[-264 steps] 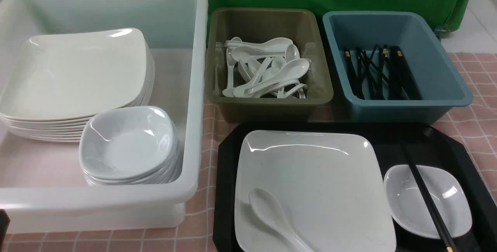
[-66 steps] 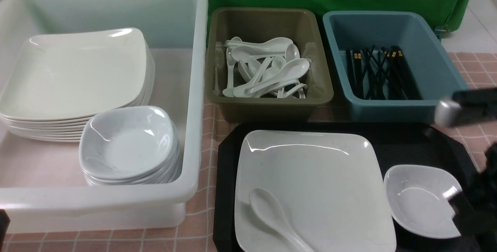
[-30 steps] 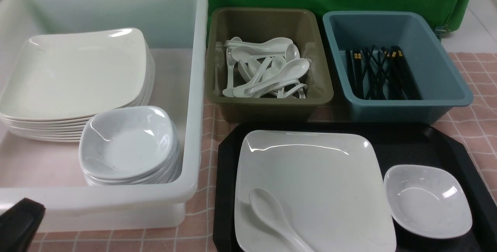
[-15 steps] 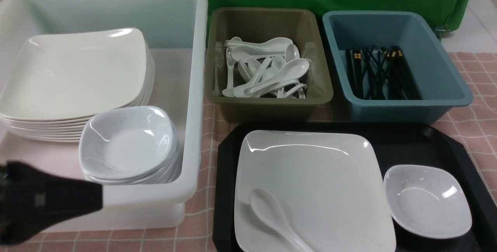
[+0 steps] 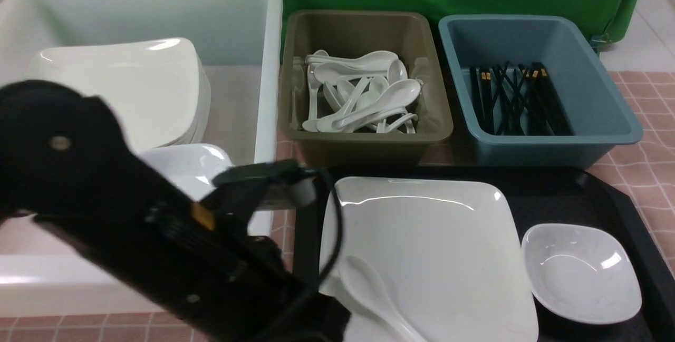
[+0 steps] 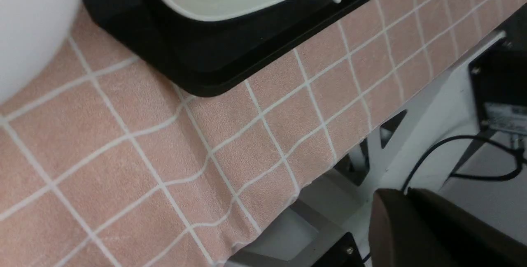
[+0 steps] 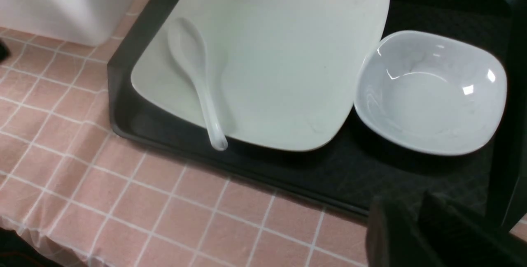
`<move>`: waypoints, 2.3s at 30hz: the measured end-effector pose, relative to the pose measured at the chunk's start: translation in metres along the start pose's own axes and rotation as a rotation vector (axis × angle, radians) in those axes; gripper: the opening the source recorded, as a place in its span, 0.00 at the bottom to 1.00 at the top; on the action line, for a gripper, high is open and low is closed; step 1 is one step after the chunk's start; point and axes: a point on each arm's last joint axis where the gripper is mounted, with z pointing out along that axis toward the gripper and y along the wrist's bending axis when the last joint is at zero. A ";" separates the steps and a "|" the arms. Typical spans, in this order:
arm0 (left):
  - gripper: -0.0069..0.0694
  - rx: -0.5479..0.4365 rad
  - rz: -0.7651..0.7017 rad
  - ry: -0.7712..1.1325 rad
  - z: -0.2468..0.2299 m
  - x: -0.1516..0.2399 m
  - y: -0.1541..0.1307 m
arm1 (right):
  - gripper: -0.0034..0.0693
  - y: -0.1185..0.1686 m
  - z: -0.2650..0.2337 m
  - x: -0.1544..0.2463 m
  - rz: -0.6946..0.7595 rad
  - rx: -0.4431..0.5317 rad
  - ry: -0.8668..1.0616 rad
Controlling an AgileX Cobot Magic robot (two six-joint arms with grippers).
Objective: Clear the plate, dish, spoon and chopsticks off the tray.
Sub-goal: Use the left arm to grab a soup spoon from the plate, then use the left arm to put the soup spoon into the small storage box in the middle
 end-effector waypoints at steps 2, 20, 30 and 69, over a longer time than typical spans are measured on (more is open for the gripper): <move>0.12 -0.039 0.062 0.026 0.007 -0.015 -0.012 | 0.28 0.000 0.000 0.000 0.000 0.000 0.000; 0.67 -0.263 0.867 0.207 0.092 -0.076 -0.043 | 0.31 0.000 0.000 0.000 0.001 0.000 0.000; 0.76 -0.259 1.349 0.281 0.124 -0.086 -0.032 | 0.32 0.000 0.000 0.000 0.001 0.000 0.000; 0.13 -0.364 0.639 -0.658 0.000 -0.209 -0.005 | 0.34 0.000 0.000 0.001 0.004 0.000 0.012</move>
